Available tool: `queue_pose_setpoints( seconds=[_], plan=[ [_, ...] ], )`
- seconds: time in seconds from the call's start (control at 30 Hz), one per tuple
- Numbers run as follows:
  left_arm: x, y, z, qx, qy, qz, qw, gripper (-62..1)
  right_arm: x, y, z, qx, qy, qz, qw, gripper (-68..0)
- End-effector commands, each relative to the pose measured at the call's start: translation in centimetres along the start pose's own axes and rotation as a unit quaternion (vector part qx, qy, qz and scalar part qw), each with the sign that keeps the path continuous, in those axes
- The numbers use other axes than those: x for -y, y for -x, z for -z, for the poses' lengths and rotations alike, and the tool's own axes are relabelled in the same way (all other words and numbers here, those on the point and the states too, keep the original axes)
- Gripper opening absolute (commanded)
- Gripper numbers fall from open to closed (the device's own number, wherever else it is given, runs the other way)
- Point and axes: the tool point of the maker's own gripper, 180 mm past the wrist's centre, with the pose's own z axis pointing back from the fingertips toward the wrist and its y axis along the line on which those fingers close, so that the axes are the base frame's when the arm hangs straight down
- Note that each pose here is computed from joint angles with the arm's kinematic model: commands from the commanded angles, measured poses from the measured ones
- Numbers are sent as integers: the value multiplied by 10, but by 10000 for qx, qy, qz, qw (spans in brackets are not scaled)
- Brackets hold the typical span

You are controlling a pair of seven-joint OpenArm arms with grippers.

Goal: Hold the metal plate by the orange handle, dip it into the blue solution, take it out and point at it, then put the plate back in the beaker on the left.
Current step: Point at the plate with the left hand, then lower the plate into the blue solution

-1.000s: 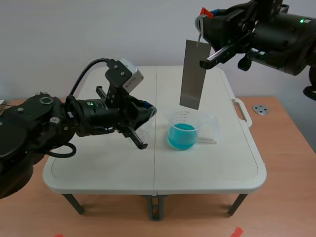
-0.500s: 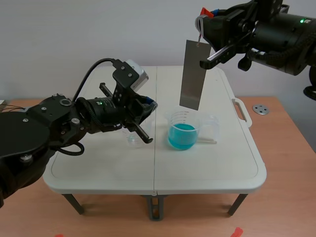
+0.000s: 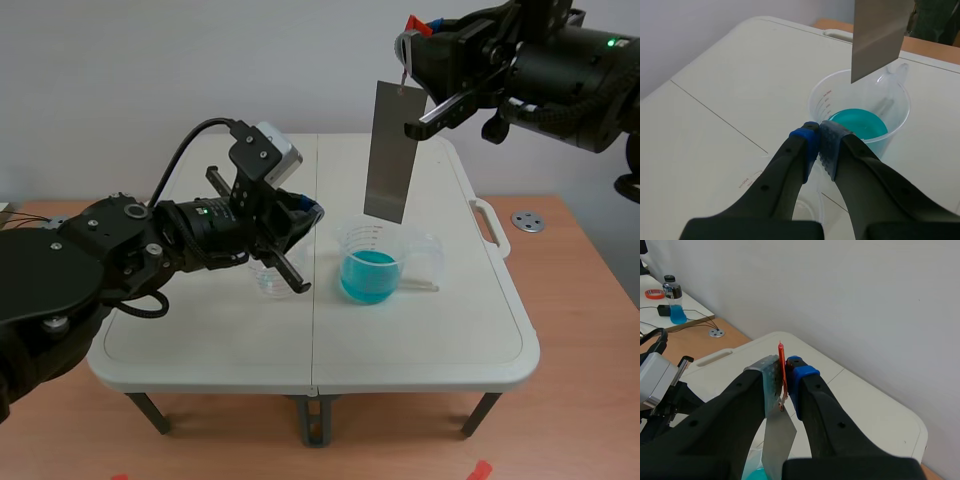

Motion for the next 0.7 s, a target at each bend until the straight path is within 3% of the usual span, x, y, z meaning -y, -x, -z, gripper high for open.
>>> queue_pose_setpoints(
  seconds=[0.0, 0.43, 0.67],
  plan=[
    [-2, -17, 4, 236, 44, 44, 9997, -578, 6, -11, 0, 175, 67, -51, 9998, -662],
    [-2, -16, 4, 204, 52, 55, 9998, -578, 6, -11, 0, 176, 67, -52, 9998, -662],
    [-42, -1, -35, 11, -381, 193, 9991, -578, 6, -12, 0, 178, 67, -52, 9998, -662]
  ],
)
